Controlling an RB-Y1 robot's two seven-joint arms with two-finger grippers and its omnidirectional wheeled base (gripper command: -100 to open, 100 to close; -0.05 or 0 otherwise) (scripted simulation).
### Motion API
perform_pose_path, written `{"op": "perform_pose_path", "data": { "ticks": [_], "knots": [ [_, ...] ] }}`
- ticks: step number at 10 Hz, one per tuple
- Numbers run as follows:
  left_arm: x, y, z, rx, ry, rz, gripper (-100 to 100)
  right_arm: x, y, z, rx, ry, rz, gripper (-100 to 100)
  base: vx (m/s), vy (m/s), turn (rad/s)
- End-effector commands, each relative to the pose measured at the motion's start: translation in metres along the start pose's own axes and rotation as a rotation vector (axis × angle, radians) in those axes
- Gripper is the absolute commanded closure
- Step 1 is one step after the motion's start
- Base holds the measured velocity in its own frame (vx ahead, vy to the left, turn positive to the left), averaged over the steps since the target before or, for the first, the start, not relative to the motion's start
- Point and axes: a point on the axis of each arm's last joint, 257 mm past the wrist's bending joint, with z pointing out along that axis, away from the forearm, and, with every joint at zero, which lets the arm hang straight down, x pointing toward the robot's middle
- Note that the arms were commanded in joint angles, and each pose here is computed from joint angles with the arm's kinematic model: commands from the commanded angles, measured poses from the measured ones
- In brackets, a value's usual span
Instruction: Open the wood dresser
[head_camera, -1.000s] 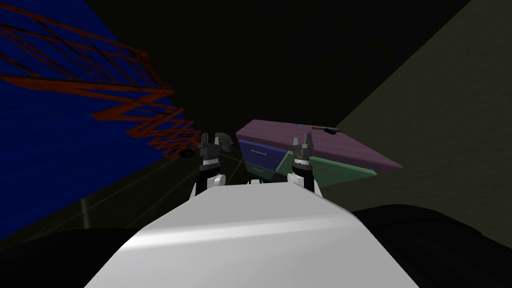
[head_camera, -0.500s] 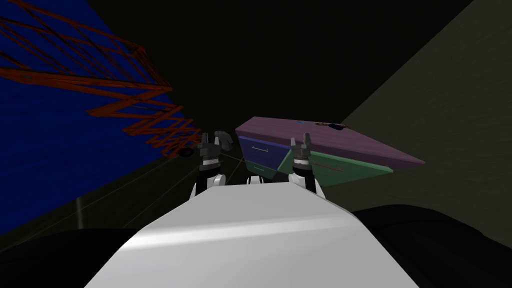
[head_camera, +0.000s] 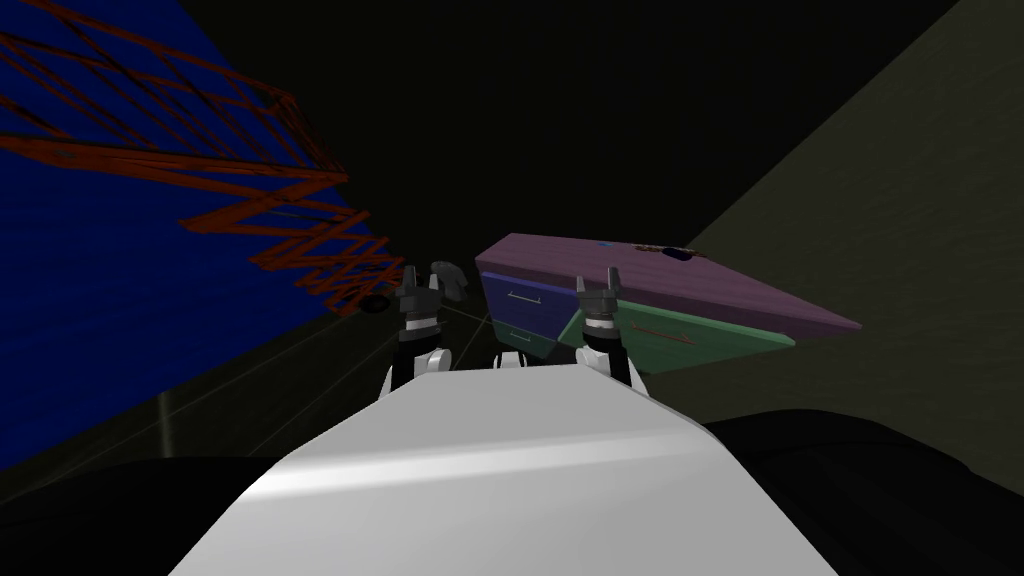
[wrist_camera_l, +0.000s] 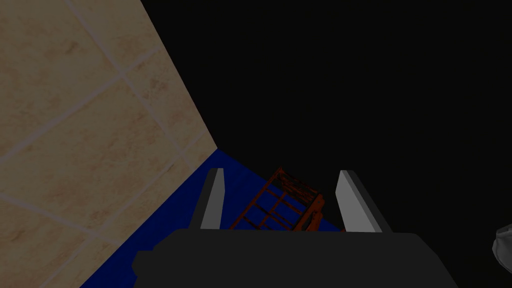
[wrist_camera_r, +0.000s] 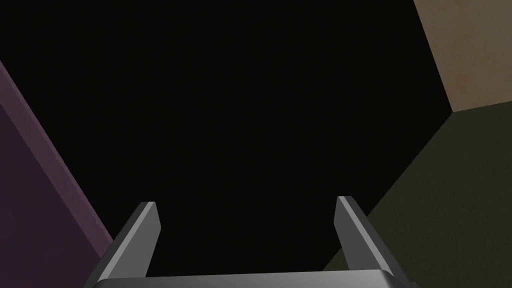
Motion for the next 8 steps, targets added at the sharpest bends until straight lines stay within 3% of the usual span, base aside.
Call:
{"op": "perform_pose_path", "data": {
  "ticks": [1, 8],
  "knots": [
    [0.0, 0.0, 0.0, 0.0, 0.0, 0.0, 0, -0.0008, -0.0029, -0.0007, -0.005, -0.006, 0.124, -100, -0.001, 0.04, 0.011],
    [0.0, 0.0, 0.0, 0.0, 0.0, 0.0, 0, -0.0044, -0.0092, -0.0024, -0.023, -0.034, 0.401, -100, 0.0, 0.035, 0.007]
  ]
}}
